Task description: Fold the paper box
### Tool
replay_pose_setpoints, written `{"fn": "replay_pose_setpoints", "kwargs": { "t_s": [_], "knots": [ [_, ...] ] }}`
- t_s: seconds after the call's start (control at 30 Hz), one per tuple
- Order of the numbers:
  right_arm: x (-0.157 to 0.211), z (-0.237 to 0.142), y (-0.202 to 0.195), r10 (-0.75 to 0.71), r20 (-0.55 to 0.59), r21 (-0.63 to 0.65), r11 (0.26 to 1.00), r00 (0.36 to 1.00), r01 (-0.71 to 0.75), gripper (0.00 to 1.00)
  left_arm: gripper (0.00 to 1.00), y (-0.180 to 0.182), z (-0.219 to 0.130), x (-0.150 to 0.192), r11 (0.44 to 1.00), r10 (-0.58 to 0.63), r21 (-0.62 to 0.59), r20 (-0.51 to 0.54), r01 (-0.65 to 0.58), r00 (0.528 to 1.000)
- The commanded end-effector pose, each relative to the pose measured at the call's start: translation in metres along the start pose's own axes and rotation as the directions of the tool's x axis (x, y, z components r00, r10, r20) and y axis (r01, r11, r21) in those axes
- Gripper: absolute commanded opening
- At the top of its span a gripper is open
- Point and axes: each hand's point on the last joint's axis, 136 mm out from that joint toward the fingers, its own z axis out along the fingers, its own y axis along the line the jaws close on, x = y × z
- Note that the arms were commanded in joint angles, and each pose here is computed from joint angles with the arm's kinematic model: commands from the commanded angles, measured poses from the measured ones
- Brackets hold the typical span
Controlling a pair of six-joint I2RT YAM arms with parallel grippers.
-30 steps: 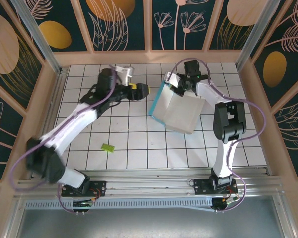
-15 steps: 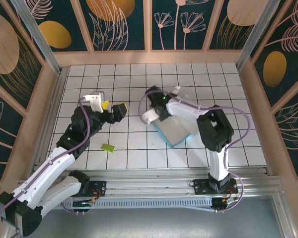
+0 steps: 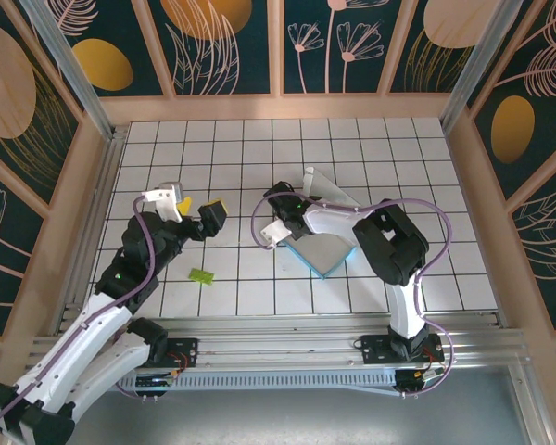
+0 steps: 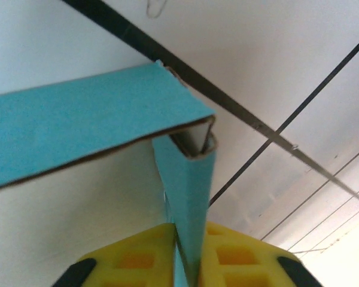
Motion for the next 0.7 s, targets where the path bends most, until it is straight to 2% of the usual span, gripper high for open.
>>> {"fn": "replay_pose_setpoints", "kwargs": {
  "t_s": [0.0, 0.1, 0.3, 0.4, 0.47, 0.5, 0.57, 0.63, 0.67],
  "knots": [
    [-0.003, 0.006, 0.000, -0.028, 0.028, 0.022, 0.999, 0.999, 0.028, 0.19, 0.97, -0.005, 0.003, -0.014, 1.000, 0.004, -0.003, 0.019, -0.004, 1.000],
    [0.000, -0.013, -0.019, -0.008, 0.041, 0.083, 0.997, 0.999, 0.004, 0.25, 0.97, -0.004, 0.007, -0.018, 0.999, 0.027, -0.022, 0.014, -0.026, 1.000],
    [0.006, -0.051, -0.038, 0.059, 0.058, 0.148, 0.987, 0.997, -0.067, 0.30, 0.97, -0.007, 0.010, -0.022, 0.997, 0.076, -0.027, -0.012, -0.076, 0.997],
    [0.006, -0.071, -0.046, 0.147, 0.081, 0.158, 0.975, 0.986, -0.158, 0.31, 0.97, -0.009, 0.013, -0.025, 0.995, 0.096, -0.033, -0.037, -0.097, 0.995],
    [0.002, -0.089, -0.059, 0.281, 0.123, 0.174, 0.938, 0.952, -0.299, 0.31, 0.97, -0.013, 0.013, -0.029, 0.994, 0.108, -0.025, -0.051, -0.110, 0.993],
    [0.000, -0.103, -0.068, 0.400, 0.157, 0.173, 0.889, 0.903, -0.424, 0.31, 0.97, -0.017, 0.013, -0.031, 0.992, 0.122, -0.011, -0.058, -0.123, 0.991],
    [0.001, -0.134, -0.084, 0.649, 0.218, 0.163, 0.712, 0.729, -0.683, 0.32, 0.97, -0.027, 0.009, -0.034, 0.988, 0.152, 0.029, -0.068, -0.151, 0.986],
    [0.008, -0.168, -0.089, 0.852, 0.263, 0.131, 0.434, 0.453, -0.891, 0.33, 0.97, -0.036, 0.005, -0.034, 0.979, 0.193, 0.082, -0.069, -0.187, 0.979],
    [0.014, -0.183, -0.089, 0.908, 0.291, 0.124, 0.277, 0.302, -0.953, 0.34, 0.97, -0.040, 0.003, -0.033, 0.973, 0.213, 0.108, -0.068, -0.205, 0.975]
  ]
}}
